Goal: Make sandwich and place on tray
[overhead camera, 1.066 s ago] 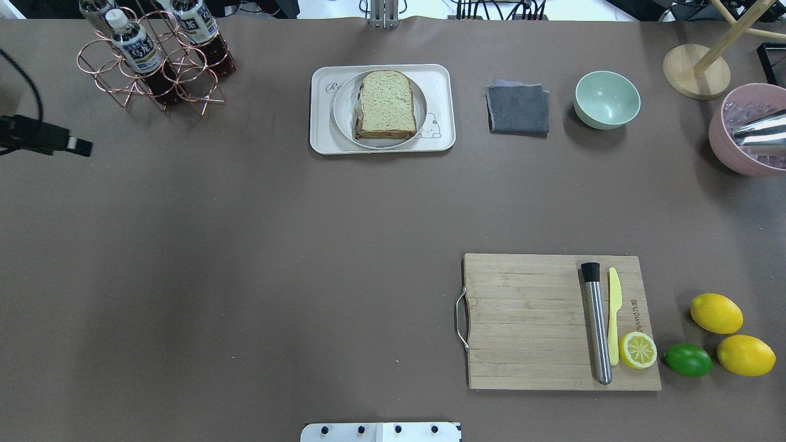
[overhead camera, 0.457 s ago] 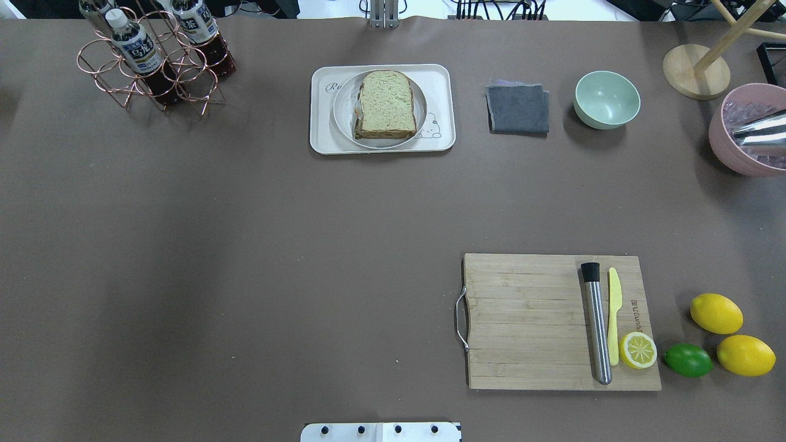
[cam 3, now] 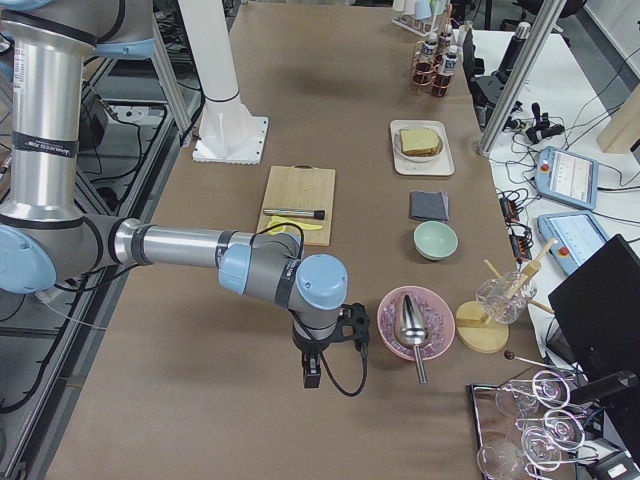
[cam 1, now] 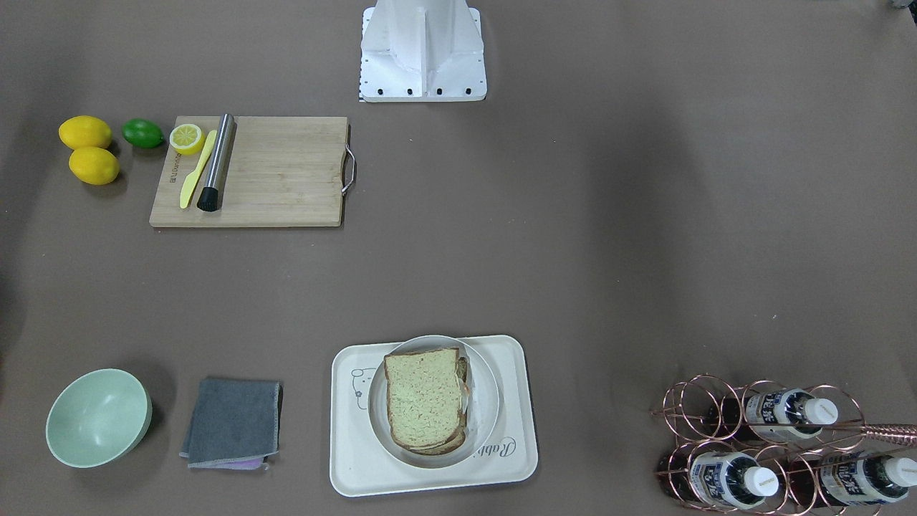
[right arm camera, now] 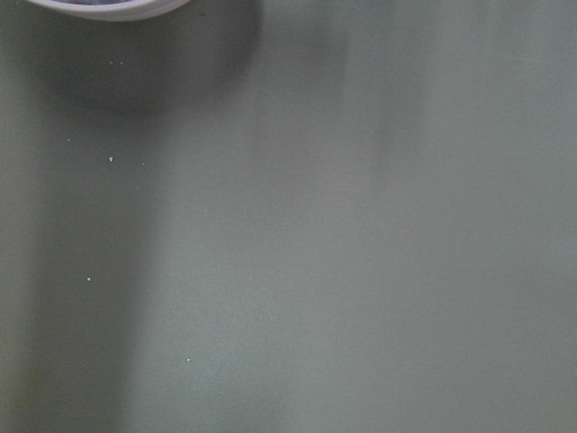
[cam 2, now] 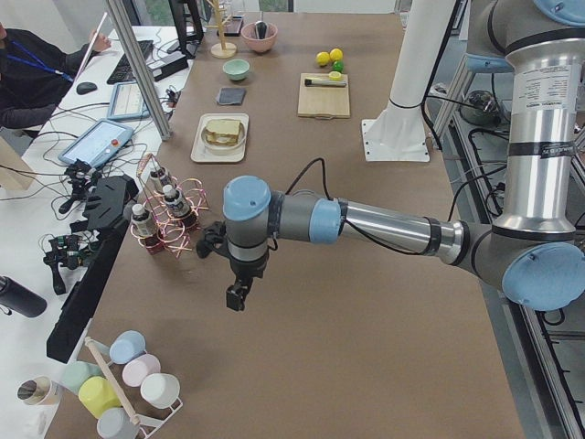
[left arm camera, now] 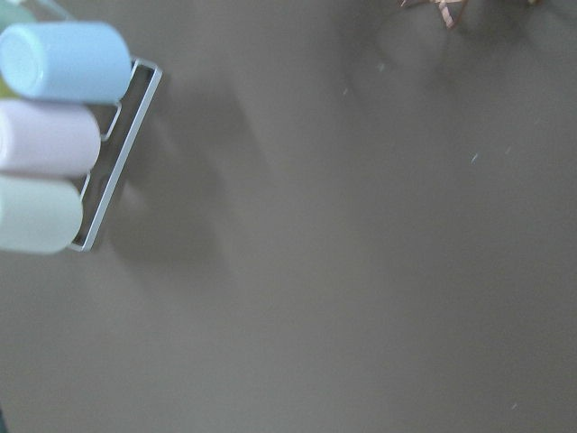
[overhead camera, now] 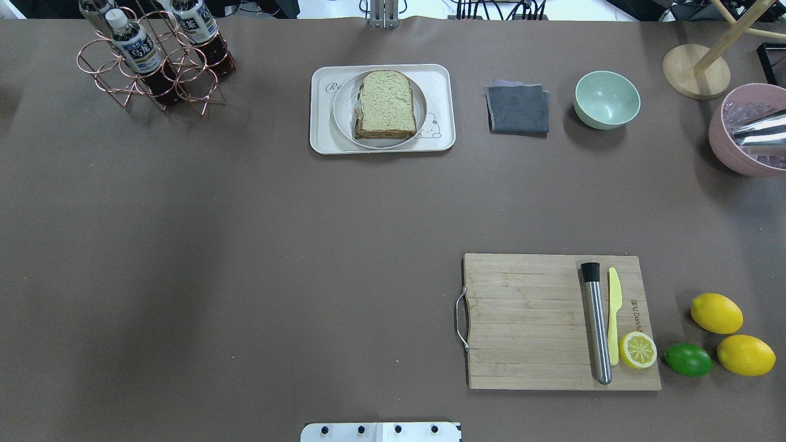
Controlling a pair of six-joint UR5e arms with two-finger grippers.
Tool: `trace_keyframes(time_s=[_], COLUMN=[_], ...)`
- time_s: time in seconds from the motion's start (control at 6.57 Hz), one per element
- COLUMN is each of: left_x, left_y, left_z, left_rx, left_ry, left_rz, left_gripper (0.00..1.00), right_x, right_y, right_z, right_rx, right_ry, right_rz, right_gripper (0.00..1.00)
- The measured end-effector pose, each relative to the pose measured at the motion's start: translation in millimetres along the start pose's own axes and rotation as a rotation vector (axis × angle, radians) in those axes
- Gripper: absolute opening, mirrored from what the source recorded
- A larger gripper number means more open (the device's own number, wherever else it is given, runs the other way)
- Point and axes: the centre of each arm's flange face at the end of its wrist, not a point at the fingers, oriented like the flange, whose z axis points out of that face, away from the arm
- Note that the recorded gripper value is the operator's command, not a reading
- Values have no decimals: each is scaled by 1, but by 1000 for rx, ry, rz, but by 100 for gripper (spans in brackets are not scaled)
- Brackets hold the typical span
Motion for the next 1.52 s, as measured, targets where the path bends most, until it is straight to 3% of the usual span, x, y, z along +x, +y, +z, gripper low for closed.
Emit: trace_keyframes(time_s=[0.15,0.46,1.52], left_x=[-11,-15,-14], left_y=[21,37,40], left_z=[19,29,36], left_rx=[-48,-75,-78], left_ry=[3,13,52], left_rz=[-22,-41,-59], left_gripper=[99,99,99], right_x=[1,2,1], right_y=[3,8,7], right_z=[3,6,6], right_rx=[-5,-10,-8], right_ry=[-2,-6,-11], right_rz=[2,5,5], right_gripper=[100,100,100])
